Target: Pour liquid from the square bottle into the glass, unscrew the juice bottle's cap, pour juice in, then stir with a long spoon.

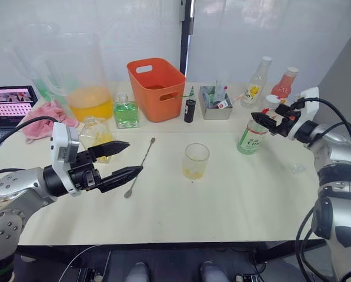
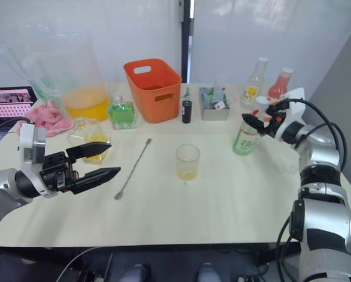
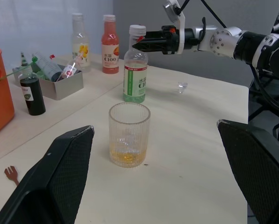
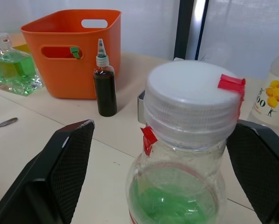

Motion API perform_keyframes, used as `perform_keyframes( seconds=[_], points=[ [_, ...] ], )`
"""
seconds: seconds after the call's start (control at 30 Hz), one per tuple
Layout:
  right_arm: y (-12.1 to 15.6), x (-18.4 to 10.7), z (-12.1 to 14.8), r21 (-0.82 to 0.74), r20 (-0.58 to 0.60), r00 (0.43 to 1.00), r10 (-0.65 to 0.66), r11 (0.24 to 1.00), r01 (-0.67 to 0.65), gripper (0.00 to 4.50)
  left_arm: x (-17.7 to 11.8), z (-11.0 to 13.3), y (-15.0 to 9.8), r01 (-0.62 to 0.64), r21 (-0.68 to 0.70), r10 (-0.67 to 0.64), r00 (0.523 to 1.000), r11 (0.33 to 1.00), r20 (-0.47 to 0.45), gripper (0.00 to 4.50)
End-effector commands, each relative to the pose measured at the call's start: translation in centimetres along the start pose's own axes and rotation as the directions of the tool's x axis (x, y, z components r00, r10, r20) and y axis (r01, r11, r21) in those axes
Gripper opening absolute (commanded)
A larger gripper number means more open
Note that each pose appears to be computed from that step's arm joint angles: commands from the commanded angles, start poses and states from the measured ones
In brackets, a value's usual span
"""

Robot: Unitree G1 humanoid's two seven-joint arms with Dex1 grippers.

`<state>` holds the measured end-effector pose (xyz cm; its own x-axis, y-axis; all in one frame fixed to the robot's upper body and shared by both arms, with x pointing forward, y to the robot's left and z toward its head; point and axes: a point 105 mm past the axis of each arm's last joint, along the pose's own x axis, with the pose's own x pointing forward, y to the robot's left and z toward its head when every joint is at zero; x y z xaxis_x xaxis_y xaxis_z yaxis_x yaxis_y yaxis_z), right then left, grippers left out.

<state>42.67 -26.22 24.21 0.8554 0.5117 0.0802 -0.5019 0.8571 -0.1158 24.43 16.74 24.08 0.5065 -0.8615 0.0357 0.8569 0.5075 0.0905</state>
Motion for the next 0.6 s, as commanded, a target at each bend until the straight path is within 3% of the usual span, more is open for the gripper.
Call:
perform_keyframes(
  seconds=[0.03, 0.3, 0.6],
  points=[
    [-0.5, 0.1, 1.8, -0.040, 0.052, 0.999, -0.013, 0.999, 0.015, 4.25, -0.2, 1.0, -0.6, -0.010, 0.052, 0.009, 0.999, 0.999, 0.032, 4.49],
    [-0.7, 0.0, 1.8, -0.047, 0.067, 0.998, -0.022, 0.999, 0.025, 1.65, -0.1, 0.8, -0.7, -0.016, 0.041, 0.015, 0.999, 0.999, 0.033, 4.50],
    [-0.3, -1.3, 3.6, -0.071, 0.108, 0.992, 0.064, 0.996, -0.057, 1.52, 0.8, 0.6, -0.4, 0.032, 0.025, -0.033, 0.999, 0.999, 0.036, 4.50]
  ],
)
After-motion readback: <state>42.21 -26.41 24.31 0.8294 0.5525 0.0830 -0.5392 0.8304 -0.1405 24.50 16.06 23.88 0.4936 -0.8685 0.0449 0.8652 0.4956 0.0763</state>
